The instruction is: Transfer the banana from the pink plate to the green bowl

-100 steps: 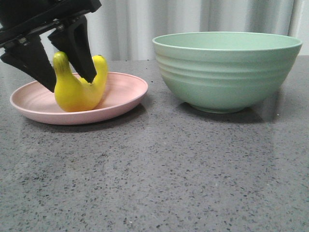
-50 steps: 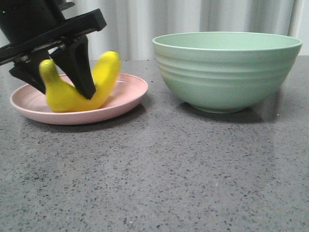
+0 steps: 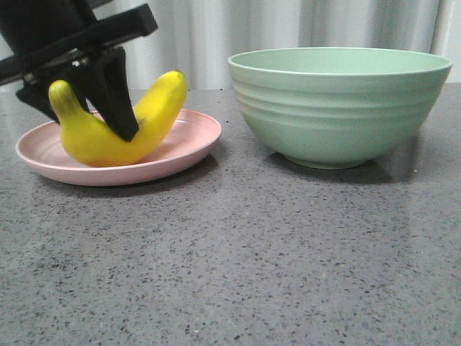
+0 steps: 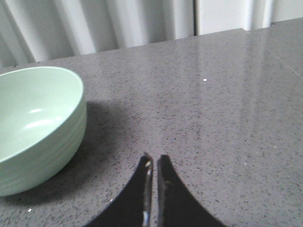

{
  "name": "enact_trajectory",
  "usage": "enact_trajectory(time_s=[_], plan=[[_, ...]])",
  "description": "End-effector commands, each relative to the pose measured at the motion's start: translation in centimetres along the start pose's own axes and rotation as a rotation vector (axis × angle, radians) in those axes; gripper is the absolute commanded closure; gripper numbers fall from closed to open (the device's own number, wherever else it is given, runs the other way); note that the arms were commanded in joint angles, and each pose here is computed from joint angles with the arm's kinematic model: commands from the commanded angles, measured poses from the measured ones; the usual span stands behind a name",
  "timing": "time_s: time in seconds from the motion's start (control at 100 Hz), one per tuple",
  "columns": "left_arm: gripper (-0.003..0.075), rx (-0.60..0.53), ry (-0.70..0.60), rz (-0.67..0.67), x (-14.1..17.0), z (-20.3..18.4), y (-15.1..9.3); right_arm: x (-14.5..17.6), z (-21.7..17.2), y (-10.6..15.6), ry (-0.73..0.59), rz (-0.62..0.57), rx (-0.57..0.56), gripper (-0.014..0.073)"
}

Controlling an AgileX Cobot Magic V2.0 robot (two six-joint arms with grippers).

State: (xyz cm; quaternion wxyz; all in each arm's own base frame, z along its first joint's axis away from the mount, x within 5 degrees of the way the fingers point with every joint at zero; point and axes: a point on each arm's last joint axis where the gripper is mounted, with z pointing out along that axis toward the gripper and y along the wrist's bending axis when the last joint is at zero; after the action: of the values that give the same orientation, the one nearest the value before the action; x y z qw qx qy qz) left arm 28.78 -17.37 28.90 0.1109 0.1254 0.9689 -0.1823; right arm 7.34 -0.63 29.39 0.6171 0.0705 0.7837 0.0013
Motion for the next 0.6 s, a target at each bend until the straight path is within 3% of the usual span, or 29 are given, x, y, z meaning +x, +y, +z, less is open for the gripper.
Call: enact_trajectory(time_s=[0.0,0.21,0.45,0.59], plan=[[0.0739,0.027,-0.097,0.034,-0.8,-3.4,-1.4,-2.2,-0.5,0.3,-0.084,-0.06,-0.025,0.0674],[0.0739,-0.03,-0.147,0.117,-1.6,-7.2,-2.1,-4.7,-0.9,1.2,0.003,-0.121,-0.099,0.065],[0.0739,-0.032,-0.213,0.285,-1.0,-12.4,-3.4,-8.6,0.2,3.5,0.17,-0.306,-0.272,0.0383],[0.0739,0.029,-0.249,0.384,-0.1,-13.8,-4.5,-11.3,1.3,5.5,0.195,-0.434,-0.38,0.032]])
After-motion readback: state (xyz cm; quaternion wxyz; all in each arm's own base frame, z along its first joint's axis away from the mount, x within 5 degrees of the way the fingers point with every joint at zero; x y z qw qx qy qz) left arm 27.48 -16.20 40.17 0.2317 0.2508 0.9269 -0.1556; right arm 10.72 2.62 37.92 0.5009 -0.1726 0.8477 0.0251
